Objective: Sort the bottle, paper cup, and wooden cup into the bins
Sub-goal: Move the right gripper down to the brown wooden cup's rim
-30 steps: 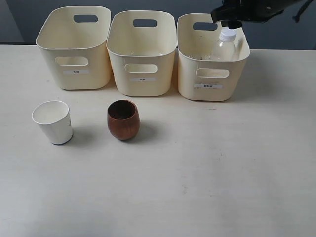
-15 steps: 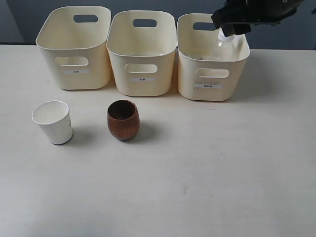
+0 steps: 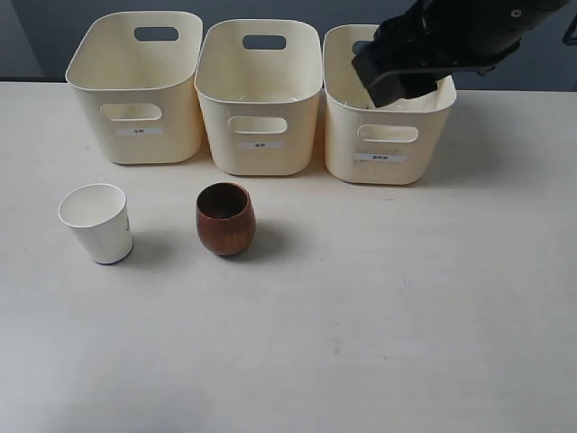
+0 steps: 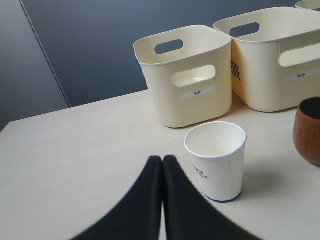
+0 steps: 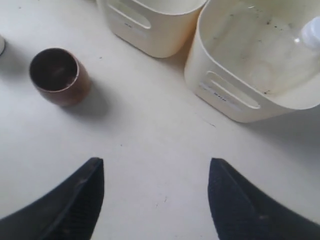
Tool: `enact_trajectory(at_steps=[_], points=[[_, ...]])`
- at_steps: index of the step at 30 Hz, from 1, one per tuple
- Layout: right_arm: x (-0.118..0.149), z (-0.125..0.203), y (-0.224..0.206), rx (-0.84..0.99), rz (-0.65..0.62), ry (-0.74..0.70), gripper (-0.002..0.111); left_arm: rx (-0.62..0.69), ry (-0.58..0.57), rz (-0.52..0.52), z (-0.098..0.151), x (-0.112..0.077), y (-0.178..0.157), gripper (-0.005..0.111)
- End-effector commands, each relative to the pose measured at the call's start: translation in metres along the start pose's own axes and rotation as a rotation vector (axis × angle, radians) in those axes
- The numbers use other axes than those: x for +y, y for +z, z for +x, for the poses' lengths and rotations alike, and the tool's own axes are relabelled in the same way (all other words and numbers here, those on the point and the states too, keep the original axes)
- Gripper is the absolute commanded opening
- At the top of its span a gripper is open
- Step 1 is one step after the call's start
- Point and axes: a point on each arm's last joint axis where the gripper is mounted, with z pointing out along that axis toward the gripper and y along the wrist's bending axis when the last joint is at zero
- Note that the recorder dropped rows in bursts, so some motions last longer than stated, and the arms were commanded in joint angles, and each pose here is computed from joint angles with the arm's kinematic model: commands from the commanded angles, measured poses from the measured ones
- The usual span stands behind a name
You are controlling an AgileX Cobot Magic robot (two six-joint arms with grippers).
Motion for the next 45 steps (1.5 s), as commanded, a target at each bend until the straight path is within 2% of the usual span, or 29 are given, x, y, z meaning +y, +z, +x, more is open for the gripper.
enact_trajectory(at_steps=[1, 15, 19, 24, 30, 35, 45], points=[[0.015, -0.001, -0.005, -0.015, -0.034, -0.048, 0.058, -0.011, -0.001, 0.006, 0.000, 0.000, 0.000, 0.000], [0.077, -0.006, -0.004, -0.093, -0.241, -0.216, 0.058, -0.011, -0.001, 0.006, 0.000, 0.000, 0.000, 0.000], [0.106, -0.007, 0.019, -0.072, -0.291, -0.299, 0.058, -0.011, -0.001, 0.006, 0.000, 0.000, 0.000, 0.000], [0.127, -0.011, 0.054, -0.084, -0.302, -0.373, 0.058, -0.011, -0.001, 0.006, 0.000, 0.000, 0.000, 0.000], [0.139, -0.011, 0.120, -0.073, -0.270, -0.475, 0.058, -0.011, -0.001, 0.006, 0.000, 0.000, 0.000, 0.000], [0.143, -0.008, 0.156, -0.071, -0.226, -0.532, 0.058, -0.011, -0.001, 0.006, 0.000, 0.000, 0.000, 0.000], [0.146, -0.006, 0.188, -0.098, -0.195, -0.577, 0.058, -0.011, -0.001, 0.006, 0.000, 0.000, 0.000, 0.000]])
